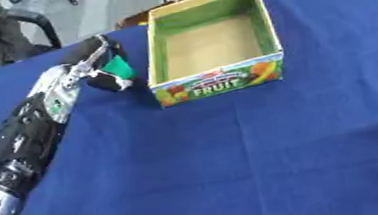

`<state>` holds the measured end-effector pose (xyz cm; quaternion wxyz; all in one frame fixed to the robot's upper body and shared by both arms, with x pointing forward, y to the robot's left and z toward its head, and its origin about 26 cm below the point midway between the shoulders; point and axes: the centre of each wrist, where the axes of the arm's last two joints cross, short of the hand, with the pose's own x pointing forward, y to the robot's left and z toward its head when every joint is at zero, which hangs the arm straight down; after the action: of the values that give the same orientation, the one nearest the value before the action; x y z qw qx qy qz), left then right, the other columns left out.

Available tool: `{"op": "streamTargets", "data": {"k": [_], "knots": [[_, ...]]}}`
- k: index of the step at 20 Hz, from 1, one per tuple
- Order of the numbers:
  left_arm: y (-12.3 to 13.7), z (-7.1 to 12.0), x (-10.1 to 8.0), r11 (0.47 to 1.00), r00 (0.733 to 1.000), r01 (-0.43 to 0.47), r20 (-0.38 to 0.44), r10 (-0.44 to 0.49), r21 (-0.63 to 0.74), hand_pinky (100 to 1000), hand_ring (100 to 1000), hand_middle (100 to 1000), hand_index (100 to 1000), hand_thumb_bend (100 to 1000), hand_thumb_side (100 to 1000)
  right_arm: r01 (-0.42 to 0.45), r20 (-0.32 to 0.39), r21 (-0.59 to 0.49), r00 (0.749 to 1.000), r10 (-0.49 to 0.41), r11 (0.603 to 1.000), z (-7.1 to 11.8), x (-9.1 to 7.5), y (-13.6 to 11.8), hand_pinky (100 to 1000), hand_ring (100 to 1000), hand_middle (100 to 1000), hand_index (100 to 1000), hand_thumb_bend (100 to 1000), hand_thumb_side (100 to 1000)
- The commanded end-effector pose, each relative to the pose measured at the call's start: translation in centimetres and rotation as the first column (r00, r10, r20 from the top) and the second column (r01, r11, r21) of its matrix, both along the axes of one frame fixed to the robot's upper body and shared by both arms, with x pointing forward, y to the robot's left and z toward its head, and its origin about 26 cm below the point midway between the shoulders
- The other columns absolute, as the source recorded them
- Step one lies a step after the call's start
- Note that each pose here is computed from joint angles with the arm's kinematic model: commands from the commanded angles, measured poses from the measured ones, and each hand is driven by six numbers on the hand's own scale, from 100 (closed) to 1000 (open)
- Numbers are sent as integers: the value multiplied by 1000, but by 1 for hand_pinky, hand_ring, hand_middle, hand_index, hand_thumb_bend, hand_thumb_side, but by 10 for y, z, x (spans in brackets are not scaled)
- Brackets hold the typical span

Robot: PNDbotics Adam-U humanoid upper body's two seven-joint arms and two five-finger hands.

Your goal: Pick up objects on the table and place them in the box.

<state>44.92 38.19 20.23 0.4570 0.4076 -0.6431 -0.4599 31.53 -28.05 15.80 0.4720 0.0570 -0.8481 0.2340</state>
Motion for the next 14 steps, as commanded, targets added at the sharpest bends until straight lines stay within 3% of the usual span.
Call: {"op": "streamTargets", "data": {"k": [1,7,12,14], "knots": [[-3,47,-5,998,993,60,96,-62,25,157,152,155,354,422,216,3,18,7,1000,-3,1000,5,-1,-2,765,714,579,672,100,990],[-50,84,-5,983,976,181,129,-178,-15,165,156,160,359,416,213,-8,10,6,1000,8,1000,4,-1,-1,765,714,579,671,100,989],[-62,90,-5,981,975,193,121,-188,-24,191,174,179,377,427,216,-11,10,5,1000,11,1000,4,-1,-1,765,715,579,671,100,992],[-73,84,2,980,977,198,82,-195,-20,199,179,184,381,425,220,-23,15,3,1000,23,1000,7,0,2,765,715,579,671,100,993]]}}
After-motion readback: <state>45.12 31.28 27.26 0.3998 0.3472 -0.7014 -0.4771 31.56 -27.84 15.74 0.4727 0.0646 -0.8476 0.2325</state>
